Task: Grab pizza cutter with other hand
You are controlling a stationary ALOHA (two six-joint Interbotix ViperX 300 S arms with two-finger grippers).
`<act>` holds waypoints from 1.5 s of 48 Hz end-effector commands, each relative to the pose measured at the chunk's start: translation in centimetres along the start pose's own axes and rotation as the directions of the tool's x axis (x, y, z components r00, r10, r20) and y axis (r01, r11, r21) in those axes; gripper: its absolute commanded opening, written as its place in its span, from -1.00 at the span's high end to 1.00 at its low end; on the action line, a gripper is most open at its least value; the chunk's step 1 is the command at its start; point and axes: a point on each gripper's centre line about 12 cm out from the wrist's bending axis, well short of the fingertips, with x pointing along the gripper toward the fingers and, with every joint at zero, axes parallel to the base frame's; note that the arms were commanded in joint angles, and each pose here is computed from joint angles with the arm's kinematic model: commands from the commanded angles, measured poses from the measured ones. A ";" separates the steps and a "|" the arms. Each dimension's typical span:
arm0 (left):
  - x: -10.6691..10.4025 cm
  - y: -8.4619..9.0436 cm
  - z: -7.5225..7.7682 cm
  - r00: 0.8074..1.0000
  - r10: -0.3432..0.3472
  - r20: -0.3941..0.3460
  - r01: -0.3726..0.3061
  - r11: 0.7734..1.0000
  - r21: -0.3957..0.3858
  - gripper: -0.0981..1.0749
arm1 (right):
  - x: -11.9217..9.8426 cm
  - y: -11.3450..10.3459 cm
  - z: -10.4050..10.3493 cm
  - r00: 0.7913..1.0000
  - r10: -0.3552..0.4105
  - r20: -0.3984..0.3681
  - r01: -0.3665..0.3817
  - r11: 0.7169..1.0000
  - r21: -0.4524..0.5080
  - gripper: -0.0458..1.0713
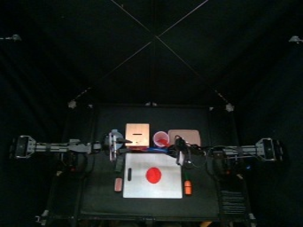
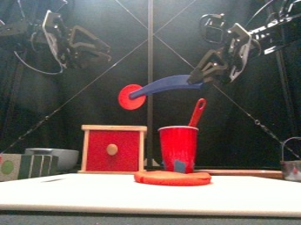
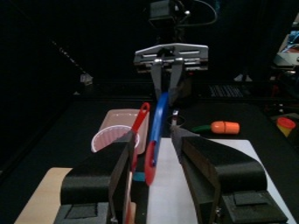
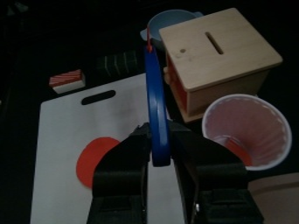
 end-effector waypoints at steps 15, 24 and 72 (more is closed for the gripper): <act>1.6 -2.3 2.0 0.995 -0.092 -0.032 0.093 0.995 0.036 -0.48 | 4.5 3.2 0.3 0.997 0.056 -0.055 -0.058 0.998 -0.039 0.02; 2.4 -3.9 0.3 0.975 -0.139 -0.172 0.147 0.988 0.035 -0.48 | 6.3 4.7 -0.2 0.993 0.080 -0.089 -0.084 0.995 -0.053 0.22; 5.6 -8.1 -9.9 0.843 -0.197 -0.501 0.159 0.980 -0.118 -0.65 | 9.8 7.0 -0.5 0.987 0.110 -0.118 -0.123 0.986 -0.113 0.24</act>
